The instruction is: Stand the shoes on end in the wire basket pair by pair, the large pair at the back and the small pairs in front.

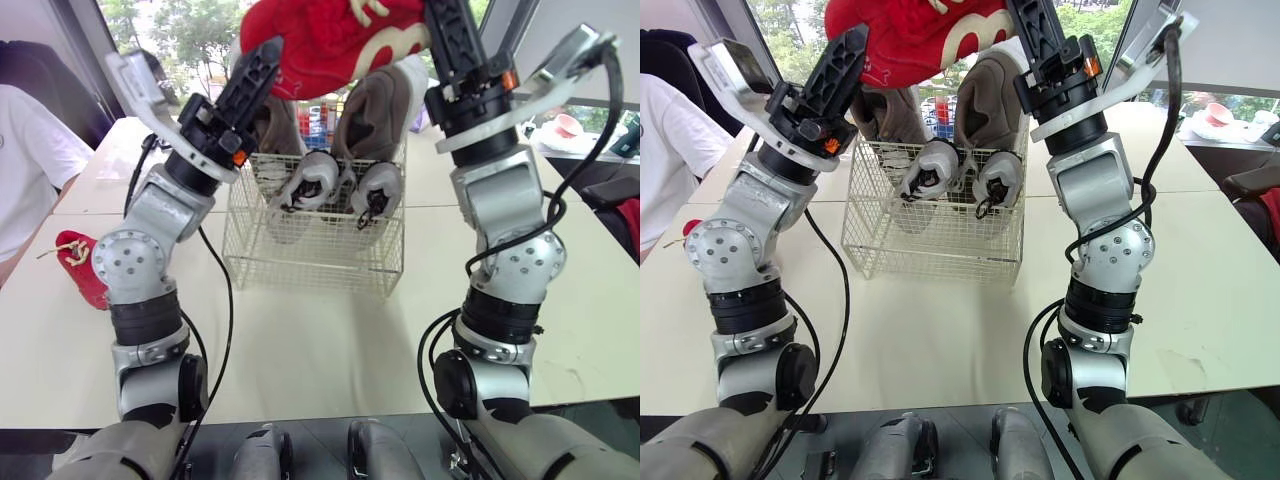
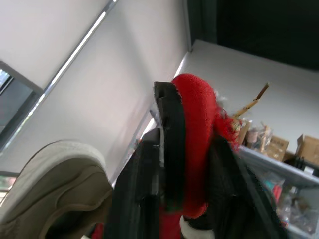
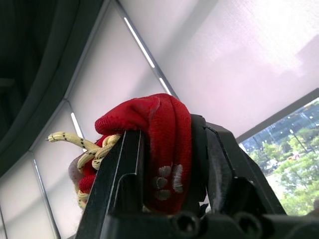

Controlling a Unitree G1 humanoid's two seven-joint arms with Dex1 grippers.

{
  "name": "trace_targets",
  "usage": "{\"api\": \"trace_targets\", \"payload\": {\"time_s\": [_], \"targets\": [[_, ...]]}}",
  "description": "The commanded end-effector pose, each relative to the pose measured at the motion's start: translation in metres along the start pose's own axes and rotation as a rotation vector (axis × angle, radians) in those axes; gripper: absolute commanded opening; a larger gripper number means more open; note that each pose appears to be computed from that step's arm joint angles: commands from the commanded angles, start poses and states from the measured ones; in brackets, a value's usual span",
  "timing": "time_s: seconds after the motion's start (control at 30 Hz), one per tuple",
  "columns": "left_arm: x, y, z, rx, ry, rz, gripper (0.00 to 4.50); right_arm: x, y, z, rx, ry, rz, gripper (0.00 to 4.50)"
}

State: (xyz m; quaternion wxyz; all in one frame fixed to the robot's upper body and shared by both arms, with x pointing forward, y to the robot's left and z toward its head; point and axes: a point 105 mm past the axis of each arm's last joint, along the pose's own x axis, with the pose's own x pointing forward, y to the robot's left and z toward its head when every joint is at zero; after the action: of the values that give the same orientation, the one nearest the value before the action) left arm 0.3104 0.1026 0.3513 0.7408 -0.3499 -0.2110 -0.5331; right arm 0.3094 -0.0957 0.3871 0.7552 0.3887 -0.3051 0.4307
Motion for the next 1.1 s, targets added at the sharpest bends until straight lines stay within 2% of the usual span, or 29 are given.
{"api": "trace_targets", "payload": {"time_s": [0.03, 0.1, 0.13, 0.33, 0.4, 0.47, 0.6, 0.7, 0.8, 1.0, 1.1], "targets": [[-0.003, 0.001, -0.009, 0.026, 0.066, 0.024, 3.12, 0.008, 0.03, 0.009, -0.009, -0.024, 0.126, 1.27], [-0.009, 0.002, -0.01, 0.079, 0.105, 0.061, 4.23, 0.012, 0.031, 0.018, -0.017, -0.042, 0.129, 1.27], [-0.013, 0.002, -0.011, 0.099, 0.127, 0.085, 4.4, 0.013, 0.032, 0.023, -0.029, -0.047, 0.135, 1.27], [-0.042, -0.011, -0.018, 0.198, 0.293, 0.168, 4.4, 0.017, 0.038, 0.07, -0.134, -0.068, 0.177, 1.27], [-0.052, -0.015, -0.024, 0.242, 0.364, 0.199, 4.4, 0.015, 0.04, 0.083, -0.198, -0.034, 0.199, 1.27], [-0.064, -0.017, -0.026, 0.288, 0.417, 0.244, 4.4, 0.007, 0.042, 0.087, -0.298, 0.093, 0.243, 1.27], [-0.079, -0.019, -0.025, 0.391, 0.457, 0.332, 4.4, -0.029, 0.026, 0.066, -0.508, 0.531, 0.279, 1.27], [-0.083, -0.021, -0.031, 0.391, 0.427, 0.365, 4.4, -0.048, 0.015, 0.046, -0.578, 0.733, 0.303, 1.27], [-0.094, -0.016, -0.044, 0.381, 0.42, 0.428, 4.4, -0.055, 0.006, 0.035, -0.619, 0.804, 0.327, 1.27], [-0.118, -0.007, -0.071, 0.356, 0.427, 0.526, 4.4, -0.061, -0.013, 0.023, -0.726, 0.845, 0.329, 1.27], [-0.118, -0.01, -0.068, 0.338, 0.407, 0.515, 4.4, -0.063, -0.018, 0.016, -0.777, 0.871, 0.354, 1.27]]}}
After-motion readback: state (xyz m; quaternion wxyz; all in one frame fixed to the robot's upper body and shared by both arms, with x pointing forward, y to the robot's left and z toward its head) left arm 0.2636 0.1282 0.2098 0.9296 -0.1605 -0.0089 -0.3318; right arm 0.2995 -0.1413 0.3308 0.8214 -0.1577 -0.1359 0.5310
